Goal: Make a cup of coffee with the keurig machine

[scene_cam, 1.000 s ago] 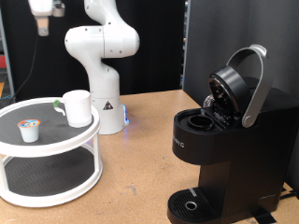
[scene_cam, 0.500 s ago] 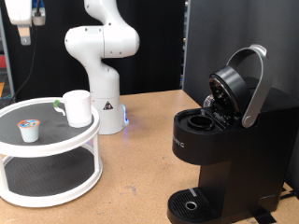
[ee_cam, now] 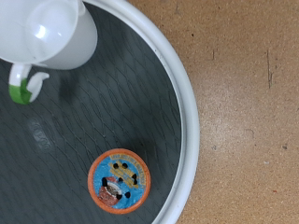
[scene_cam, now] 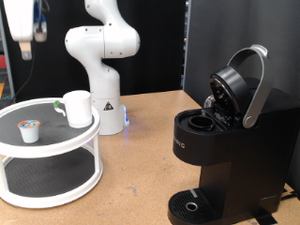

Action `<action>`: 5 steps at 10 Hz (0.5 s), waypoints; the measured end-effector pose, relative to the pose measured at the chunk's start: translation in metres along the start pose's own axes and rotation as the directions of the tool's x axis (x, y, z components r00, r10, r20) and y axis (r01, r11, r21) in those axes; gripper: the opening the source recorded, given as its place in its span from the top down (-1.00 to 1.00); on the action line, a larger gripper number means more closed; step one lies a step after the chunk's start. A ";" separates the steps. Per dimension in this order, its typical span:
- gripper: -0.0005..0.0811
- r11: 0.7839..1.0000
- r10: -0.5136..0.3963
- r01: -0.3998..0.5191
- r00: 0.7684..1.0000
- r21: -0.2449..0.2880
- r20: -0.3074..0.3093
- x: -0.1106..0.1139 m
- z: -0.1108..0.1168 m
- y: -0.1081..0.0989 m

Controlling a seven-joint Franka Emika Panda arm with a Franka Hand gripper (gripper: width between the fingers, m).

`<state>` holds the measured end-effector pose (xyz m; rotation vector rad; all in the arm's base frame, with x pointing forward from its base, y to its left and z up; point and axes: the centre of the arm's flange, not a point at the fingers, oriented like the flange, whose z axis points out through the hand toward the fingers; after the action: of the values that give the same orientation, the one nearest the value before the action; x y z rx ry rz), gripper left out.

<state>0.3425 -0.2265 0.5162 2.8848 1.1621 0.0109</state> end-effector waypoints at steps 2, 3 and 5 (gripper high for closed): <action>-0.99 1.000 -0.005 0.006 1.000 -0.019 0.017 -0.002 0.031 -0.005; -0.99 1.000 -0.005 0.006 1.000 -0.027 0.020 -0.002 0.044 -0.008; -0.99 0.999 0.003 -0.002 1.000 -0.050 0.013 -0.003 0.067 -0.012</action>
<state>0.3330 -0.2219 0.4491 2.8382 1.1396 0.0205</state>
